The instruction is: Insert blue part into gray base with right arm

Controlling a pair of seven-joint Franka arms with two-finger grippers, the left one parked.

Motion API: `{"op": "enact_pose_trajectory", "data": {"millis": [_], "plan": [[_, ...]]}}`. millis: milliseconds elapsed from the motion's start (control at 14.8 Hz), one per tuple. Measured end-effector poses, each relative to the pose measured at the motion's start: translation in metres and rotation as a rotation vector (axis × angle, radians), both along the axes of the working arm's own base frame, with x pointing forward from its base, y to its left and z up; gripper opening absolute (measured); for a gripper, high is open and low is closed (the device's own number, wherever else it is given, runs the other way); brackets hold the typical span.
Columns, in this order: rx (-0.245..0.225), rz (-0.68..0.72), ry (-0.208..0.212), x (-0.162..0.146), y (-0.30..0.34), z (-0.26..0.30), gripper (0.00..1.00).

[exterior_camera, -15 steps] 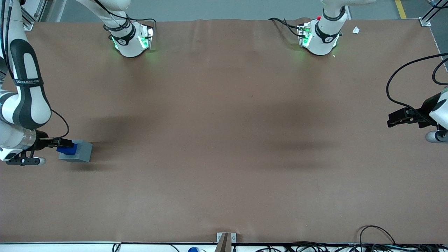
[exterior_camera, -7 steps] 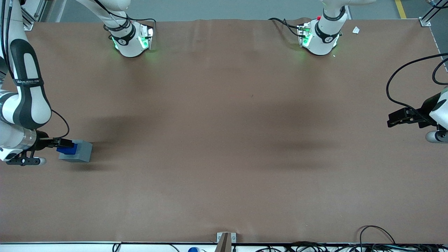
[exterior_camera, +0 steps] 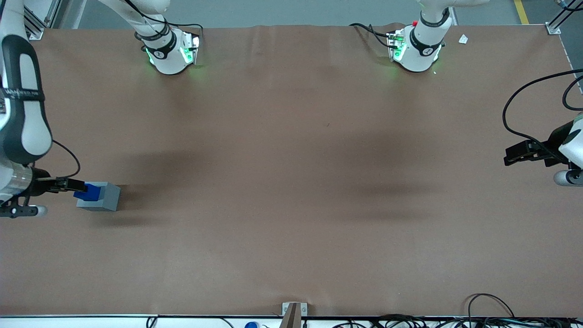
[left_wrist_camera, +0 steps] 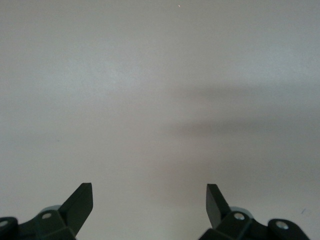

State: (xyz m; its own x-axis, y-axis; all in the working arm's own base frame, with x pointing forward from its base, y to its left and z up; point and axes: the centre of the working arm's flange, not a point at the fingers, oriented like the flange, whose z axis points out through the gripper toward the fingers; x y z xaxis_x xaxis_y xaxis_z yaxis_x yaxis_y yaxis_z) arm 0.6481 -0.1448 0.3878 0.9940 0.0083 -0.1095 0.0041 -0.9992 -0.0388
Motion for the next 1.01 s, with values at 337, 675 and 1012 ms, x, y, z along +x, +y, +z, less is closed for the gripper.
{"op": "enact_pose_trajectory", "data": {"millis": [337, 675, 1012], "plan": [[-0.015, -0.051, 0.005, -0.003, 0.056, 0.091, 1.0], [-0.03, -0.071, -0.016, -0.031, 0.113, 0.163, 1.0], [-0.031, -0.072, -0.044, -0.058, 0.115, 0.211, 1.0]]}}
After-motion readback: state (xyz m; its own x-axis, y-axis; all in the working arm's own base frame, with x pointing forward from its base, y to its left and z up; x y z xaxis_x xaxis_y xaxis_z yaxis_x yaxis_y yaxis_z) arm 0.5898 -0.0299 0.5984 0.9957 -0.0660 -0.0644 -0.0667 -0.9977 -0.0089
